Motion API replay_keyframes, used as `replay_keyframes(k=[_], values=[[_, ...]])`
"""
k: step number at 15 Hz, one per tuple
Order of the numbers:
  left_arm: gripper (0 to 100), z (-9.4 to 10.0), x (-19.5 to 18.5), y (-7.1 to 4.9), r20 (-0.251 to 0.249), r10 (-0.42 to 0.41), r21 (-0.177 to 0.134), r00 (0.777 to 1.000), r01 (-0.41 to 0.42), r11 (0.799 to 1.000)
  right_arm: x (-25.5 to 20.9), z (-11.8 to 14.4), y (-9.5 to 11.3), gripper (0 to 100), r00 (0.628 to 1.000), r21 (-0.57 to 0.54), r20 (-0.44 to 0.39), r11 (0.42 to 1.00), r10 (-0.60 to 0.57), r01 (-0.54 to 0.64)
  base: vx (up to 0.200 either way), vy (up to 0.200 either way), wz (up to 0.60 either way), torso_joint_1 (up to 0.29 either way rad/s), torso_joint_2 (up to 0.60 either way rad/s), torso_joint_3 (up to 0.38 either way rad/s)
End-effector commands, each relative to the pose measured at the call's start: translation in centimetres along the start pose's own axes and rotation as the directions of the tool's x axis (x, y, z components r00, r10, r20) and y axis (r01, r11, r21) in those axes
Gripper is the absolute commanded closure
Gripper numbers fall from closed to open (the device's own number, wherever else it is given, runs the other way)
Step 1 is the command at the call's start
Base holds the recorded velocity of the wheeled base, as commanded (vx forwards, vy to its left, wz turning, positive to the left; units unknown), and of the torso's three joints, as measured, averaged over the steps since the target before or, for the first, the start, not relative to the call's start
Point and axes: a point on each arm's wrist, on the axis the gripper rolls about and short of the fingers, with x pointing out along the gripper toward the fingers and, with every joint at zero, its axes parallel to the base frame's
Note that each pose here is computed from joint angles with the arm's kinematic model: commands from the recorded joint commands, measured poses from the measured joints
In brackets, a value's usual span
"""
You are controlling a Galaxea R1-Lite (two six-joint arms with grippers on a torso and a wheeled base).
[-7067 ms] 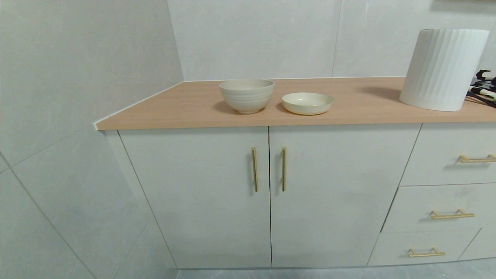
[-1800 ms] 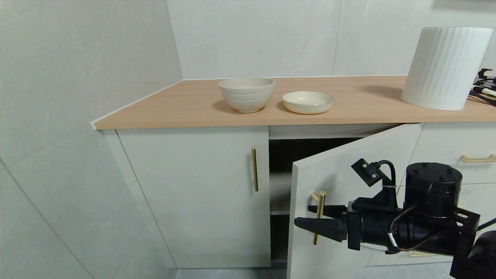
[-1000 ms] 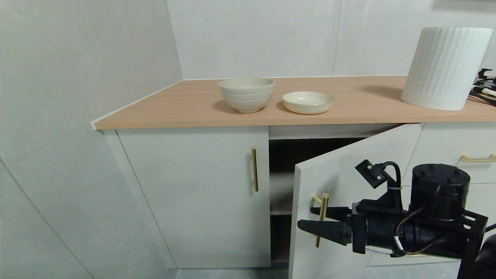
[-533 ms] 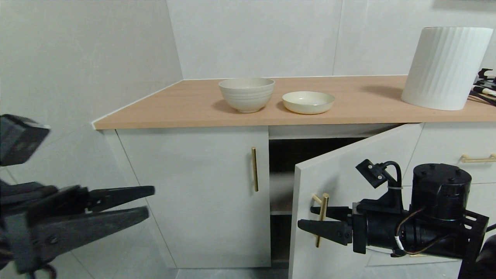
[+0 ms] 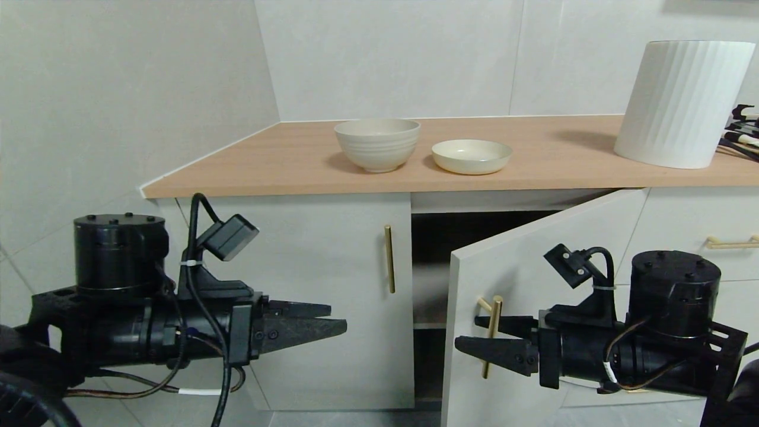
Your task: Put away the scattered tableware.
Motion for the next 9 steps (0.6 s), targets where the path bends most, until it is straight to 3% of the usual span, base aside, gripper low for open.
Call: replay_keyframes(k=[1, 3, 6, 8, 9], values=[[100, -0.7, 1.6, 1.1, -0.038, 0.028, -0.031, 0.999, -0.029, 0.999, 0.1, -0.2, -0.2, 0, 1.0, 0.007, -0.009, 1.0, -0.003, 0.003, 0.0, 0.0, 0.0, 0.0, 0.0, 0.0], [100, -0.8, 2.6, 1.3, -0.034, 0.044, -0.017, 0.998, -0.045, 0.999, 0.1, -0.3, -0.2, 0, 1.0, 0.007, -0.011, 1.0, -0.004, 0.004, 0.0, 0.0, 0.0, 0.0, 0.0, 0.0], [100, -0.4, 4.3, 1.6, -0.019, 0.007, 0.029, 1.0, -0.006, 1.0, 0.1, -0.3, -0.2, 0, 1.0, 0.007, -0.011, 1.0, -0.005, 0.005, 0.0, 0.0, 0.0, 0.0, 0.0, 0.0], [100, 0.2, 6.2, 2.7, 0.005, -0.019, 0.07, 1.0, 0.019, 0.997, 0.0, -0.3, -0.1, 0, 1.0, 0.006, -0.01, 1.0, -0.003, 0.003, 0.0, 0.0, 0.0, 0.0, 0.0, 0.0], [100, 0.6, 7.0, 3.0, 0.017, -0.036, 0.07, 0.999, 0.035, 0.997, 0.0, -0.3, -0.1, 0, 1.0, 0.008, -0.009, 1.0, -0.004, 0.005, 0.0, 0.0, 0.0, 0.0, 0.0, 0.0]])
